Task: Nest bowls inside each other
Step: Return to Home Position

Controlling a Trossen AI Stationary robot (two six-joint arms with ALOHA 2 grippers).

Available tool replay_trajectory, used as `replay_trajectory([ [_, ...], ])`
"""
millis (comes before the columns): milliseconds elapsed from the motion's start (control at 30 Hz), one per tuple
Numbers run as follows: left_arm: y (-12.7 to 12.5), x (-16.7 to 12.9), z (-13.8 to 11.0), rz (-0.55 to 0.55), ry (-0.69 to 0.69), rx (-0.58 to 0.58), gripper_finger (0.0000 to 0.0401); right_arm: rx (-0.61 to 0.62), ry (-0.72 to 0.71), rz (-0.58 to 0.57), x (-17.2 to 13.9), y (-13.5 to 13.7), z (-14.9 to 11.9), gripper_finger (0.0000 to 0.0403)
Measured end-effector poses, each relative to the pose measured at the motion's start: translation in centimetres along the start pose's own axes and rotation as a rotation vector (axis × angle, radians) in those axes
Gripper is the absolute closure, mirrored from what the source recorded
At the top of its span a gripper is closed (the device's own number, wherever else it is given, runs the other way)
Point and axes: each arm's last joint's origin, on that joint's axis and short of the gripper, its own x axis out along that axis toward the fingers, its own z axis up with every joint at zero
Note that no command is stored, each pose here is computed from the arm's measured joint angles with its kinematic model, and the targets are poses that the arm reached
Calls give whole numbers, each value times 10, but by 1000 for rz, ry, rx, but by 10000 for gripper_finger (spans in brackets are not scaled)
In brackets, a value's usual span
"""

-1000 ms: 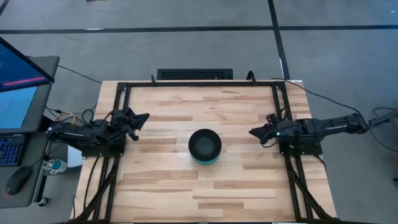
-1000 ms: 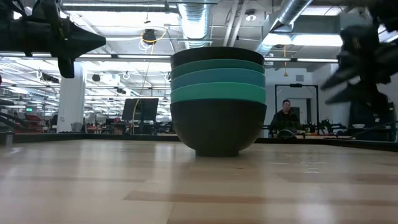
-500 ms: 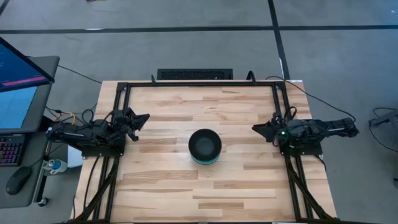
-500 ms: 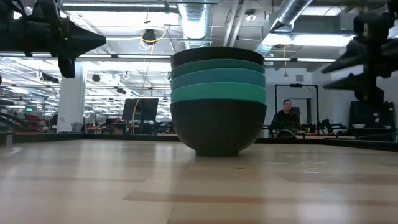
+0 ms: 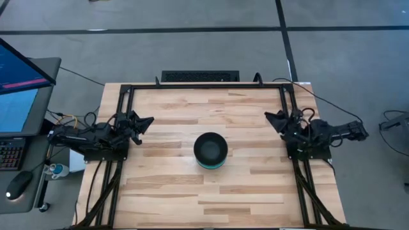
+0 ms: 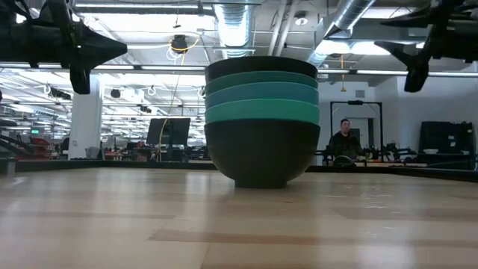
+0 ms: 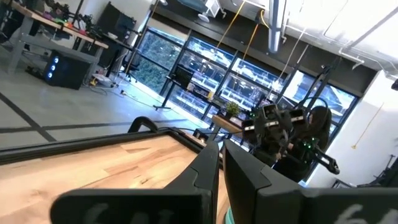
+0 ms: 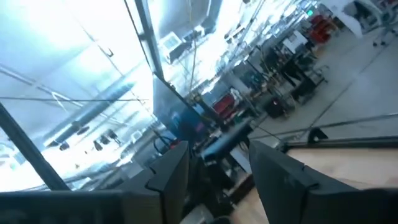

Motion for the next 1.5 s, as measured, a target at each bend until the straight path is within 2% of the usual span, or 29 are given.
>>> replay_trajectory([
  [100, 0, 0, 0, 0, 0, -1, 387, -23, 25, -8, 0, -1, -3, 211],
  [367, 0, 0, 0, -3, 1, -18, 387, 11, 206, -95, -4, -10, -22, 211],
  [600, 0, 0, 0, -5, 3, -19, 387, -40, 220, -97, -5, -11, -23, 210],
  [900, 2, 0, -5, 14, 49, 13, 387, 74, 220, -107, -5, -11, -23, 211],
  [1000, 3, 0, -8, 26, 77, 30, 387, 78, 220, -107, -5, -11, -23, 209],
  [1133, 5, -1, -11, 42, 106, -33, 387, 77, 221, -107, -5, -11, -23, 209],
  [1500, 5, -1, -12, 48, 110, 11, 387, 77, 224, -107, -5, -11, -23, 209],
])
